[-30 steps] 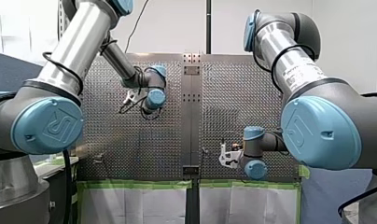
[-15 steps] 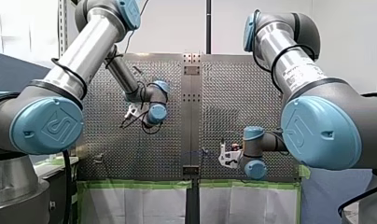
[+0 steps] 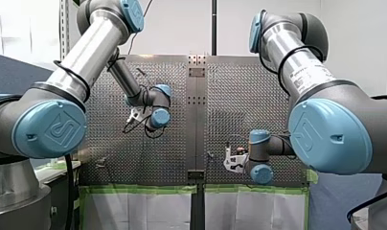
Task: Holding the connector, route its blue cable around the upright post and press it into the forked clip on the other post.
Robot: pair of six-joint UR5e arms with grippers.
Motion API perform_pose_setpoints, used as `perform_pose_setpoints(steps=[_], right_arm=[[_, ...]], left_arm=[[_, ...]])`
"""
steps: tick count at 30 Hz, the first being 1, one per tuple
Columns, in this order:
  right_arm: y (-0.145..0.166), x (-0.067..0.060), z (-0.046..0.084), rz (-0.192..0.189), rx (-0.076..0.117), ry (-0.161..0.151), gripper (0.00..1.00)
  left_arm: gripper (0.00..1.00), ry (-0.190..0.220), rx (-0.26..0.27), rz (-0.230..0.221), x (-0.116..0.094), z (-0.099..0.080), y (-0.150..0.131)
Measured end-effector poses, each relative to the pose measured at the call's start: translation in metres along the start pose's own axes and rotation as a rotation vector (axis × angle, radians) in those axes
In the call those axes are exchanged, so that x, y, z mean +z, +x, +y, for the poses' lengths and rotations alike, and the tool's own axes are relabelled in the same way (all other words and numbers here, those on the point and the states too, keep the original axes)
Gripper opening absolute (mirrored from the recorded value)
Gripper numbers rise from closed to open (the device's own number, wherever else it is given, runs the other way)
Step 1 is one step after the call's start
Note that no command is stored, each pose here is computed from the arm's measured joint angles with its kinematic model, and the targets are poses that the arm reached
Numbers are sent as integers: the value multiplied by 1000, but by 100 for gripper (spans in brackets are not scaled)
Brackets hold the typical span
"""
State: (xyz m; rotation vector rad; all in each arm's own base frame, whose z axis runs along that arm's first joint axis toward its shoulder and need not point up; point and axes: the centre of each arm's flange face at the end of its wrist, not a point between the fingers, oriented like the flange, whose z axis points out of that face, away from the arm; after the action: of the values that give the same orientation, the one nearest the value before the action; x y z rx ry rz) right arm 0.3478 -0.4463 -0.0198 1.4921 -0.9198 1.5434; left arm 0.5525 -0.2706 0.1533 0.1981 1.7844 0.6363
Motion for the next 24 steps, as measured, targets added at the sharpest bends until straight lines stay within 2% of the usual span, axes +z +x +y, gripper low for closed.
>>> perform_pose_setpoints(steps=[7,16,24], right_arm=[[0,0,-2,1,1,4,0],[0,-1,-3,1,2,5,0],[0,-1,-3,0,6,6,0]], left_arm=[[100,4,-4,4,8,0,5],[100,24,17,37,18,-25,30],[100,15,14,45,27,-22,35]])
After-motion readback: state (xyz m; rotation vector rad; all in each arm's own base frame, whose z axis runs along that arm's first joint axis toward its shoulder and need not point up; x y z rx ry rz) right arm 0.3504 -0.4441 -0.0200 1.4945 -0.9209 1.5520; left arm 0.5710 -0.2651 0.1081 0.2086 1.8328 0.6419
